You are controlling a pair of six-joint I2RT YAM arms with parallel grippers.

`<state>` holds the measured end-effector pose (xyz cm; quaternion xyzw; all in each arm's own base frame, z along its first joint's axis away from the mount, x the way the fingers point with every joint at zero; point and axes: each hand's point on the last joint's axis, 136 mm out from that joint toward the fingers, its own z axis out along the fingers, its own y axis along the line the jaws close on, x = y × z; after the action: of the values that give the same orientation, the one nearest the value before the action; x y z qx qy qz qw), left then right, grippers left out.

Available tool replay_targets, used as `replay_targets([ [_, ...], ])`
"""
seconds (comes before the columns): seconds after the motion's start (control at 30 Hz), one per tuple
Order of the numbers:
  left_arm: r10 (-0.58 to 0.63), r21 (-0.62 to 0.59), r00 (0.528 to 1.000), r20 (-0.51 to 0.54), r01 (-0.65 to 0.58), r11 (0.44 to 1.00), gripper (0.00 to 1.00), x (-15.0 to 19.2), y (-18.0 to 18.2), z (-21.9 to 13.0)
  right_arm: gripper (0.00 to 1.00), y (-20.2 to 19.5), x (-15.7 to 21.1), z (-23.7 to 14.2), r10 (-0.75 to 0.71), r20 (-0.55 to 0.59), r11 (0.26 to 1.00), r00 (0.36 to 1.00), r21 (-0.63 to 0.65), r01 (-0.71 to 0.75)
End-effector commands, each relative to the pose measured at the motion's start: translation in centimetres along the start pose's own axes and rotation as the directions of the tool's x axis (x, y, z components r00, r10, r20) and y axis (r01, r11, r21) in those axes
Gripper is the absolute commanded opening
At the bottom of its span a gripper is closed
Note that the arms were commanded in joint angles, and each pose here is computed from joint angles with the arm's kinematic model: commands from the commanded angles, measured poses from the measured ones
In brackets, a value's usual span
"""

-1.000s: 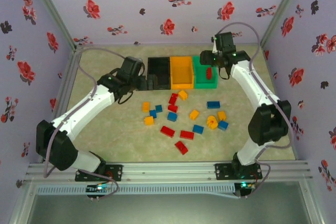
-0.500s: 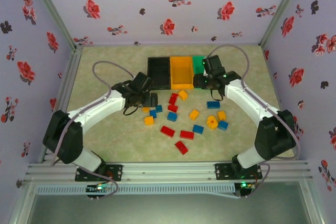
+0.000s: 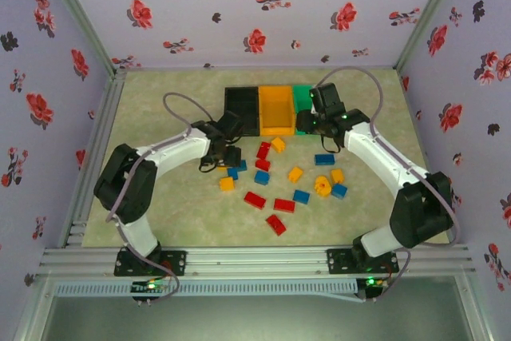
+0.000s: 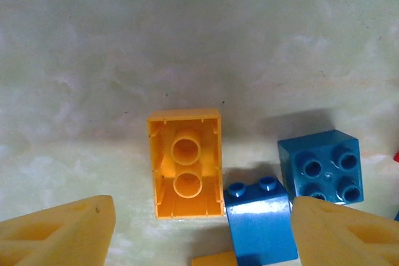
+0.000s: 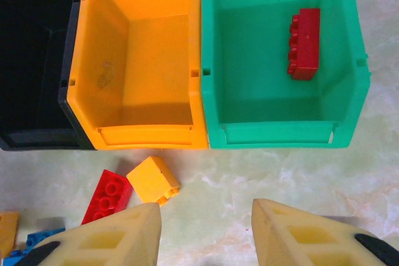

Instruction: Sort the legos into containers by color

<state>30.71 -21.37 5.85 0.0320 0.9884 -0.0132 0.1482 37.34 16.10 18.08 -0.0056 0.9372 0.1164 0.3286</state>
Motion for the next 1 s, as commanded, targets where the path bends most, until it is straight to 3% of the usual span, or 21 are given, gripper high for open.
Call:
replay_targets([
  [0.0,-0.005,-0.023,0.999,-0.038,0.004,1.0,0.72,-0.1,0.6,0.5,0.42,-0.3,-0.7,-1.1,0.003,0.03,1.0,1.0,0.016,-0.003],
  [0.53,-0.026,-0.018,0.995,-0.095,0.025,1.0,0.56,0.3,1.3,3.0,0.4,-0.2,-0.6,-0.6,-0.003,0.019,1.0,1.0,0.016,0.003],
  [0.73,-0.022,-0.016,0.995,-0.096,0.02,1.0,0.42,0.1,1.2,2.8,0.4,-0.3,-0.6,-0.6,-0.006,0.019,1.0,1.0,0.021,0.005],
  [0.97,-0.019,-0.013,0.997,-0.079,0.018,1.0,0.32,-1.2,1.0,0.9,0.39,-0.4,-0.7,-0.8,-0.005,0.024,1.0,1.0,0.026,0.004],
])
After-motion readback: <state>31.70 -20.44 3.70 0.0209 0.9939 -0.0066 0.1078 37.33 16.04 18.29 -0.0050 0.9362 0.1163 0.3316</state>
